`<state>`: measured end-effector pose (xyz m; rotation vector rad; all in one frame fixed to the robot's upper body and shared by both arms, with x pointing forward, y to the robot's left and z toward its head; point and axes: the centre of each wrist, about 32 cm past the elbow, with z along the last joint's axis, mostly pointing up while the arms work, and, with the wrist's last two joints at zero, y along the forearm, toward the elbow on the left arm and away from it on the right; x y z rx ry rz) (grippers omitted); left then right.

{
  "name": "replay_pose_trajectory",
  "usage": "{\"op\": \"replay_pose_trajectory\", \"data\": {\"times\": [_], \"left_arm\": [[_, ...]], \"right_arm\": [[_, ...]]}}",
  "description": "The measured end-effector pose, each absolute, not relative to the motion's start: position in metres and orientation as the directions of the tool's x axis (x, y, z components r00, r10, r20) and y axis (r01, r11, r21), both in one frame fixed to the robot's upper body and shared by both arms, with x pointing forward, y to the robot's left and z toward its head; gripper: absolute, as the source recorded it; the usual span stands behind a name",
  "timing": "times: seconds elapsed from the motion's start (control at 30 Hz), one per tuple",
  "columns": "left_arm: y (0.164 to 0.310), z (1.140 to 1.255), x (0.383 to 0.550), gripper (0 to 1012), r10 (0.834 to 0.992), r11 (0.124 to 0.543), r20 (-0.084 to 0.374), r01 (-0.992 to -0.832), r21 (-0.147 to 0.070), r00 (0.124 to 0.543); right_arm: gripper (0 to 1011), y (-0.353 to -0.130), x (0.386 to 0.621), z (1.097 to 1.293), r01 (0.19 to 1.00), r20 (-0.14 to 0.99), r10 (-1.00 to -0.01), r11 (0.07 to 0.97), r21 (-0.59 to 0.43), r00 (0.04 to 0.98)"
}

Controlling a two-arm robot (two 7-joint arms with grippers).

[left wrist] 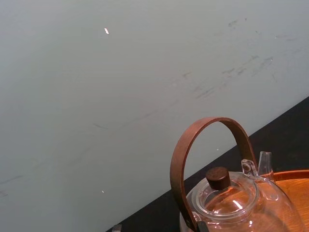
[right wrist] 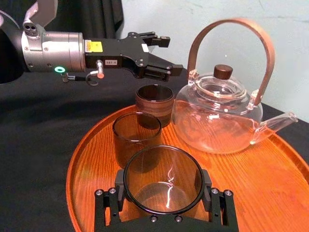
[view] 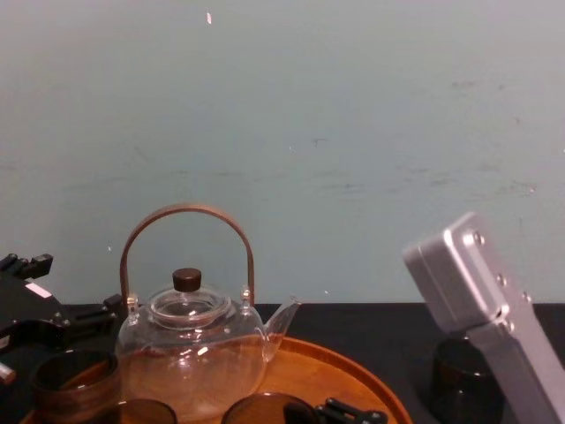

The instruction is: Pick up the glass from the table and place it on the tray.

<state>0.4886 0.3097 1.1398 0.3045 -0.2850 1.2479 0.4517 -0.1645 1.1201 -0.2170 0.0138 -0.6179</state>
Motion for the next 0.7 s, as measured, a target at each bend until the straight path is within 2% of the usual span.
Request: {"op": "replay_pose_trajectory", "data": {"times": [0.7], "left_arm": [[0.3097,1.1398,0.4886,1001,0.88,0.287,0.374,-0.955,0.07,0.292]], "right_arm": [[905,-0.1596,0.4538,1.1119,0.563,0.037,-0.571,0.793,-0.232,0.82]]}}
